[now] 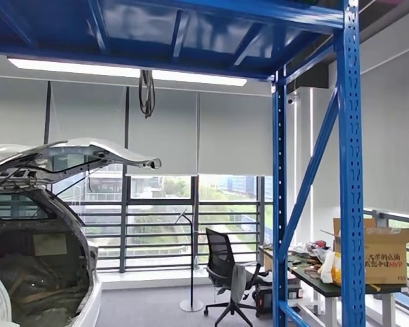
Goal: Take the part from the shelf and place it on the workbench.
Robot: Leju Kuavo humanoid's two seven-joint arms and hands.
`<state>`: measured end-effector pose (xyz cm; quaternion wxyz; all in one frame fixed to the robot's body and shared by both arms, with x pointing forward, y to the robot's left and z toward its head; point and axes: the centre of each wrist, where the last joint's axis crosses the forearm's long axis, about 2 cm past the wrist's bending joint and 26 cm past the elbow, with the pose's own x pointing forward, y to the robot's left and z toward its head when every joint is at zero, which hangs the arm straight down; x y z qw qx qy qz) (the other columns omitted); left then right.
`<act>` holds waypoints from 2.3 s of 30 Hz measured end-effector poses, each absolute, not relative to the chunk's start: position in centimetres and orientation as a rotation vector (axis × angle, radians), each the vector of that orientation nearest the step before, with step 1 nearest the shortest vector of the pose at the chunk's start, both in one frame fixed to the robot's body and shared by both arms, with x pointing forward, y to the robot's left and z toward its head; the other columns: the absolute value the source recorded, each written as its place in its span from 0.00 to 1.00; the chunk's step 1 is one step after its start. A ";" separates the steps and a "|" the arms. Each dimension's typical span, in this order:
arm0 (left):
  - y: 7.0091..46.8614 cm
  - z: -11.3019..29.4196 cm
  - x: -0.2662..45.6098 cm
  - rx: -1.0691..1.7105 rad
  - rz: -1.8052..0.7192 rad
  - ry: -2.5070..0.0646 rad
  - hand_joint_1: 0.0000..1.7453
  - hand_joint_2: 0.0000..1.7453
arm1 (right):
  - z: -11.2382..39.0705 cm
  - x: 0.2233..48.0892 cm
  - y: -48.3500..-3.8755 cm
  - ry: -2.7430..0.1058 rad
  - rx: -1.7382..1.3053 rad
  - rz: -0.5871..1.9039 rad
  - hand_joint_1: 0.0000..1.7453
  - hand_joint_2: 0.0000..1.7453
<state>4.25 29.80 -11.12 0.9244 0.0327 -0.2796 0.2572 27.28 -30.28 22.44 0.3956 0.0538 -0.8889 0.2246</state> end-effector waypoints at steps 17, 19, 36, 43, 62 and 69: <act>29.8 -11.1 4.4 0.046 0.489 -0.598 0.00 0.00 | 22.6 27.1 -31.5 -2.287 0.083 0.657 0.00 0.75; 29.8 -11.1 4.4 0.045 0.485 -0.600 0.00 0.00 | 22.7 27.1 -31.7 -2.288 0.072 0.677 0.00 1.00; 29.6 -11.1 4.6 0.028 0.471 -0.604 0.00 0.00 | 22.6 26.8 -32.1 -2.268 0.053 0.734 0.00 0.00; 29.5 -11.1 4.6 0.021 0.474 -0.610 0.00 0.00 | 22.6 26.8 -31.7 -2.253 0.044 0.748 0.00 0.00; 29.8 -11.2 3.9 0.072 0.502 -0.593 0.00 0.00 | 22.6 26.2 -29.8 -2.264 -0.074 0.674 0.00 0.00; 30.3 -11.2 3.9 0.077 0.562 -0.605 0.00 0.00 | 23.7 26.9 -29.1 -2.316 -0.204 0.737 0.00 0.00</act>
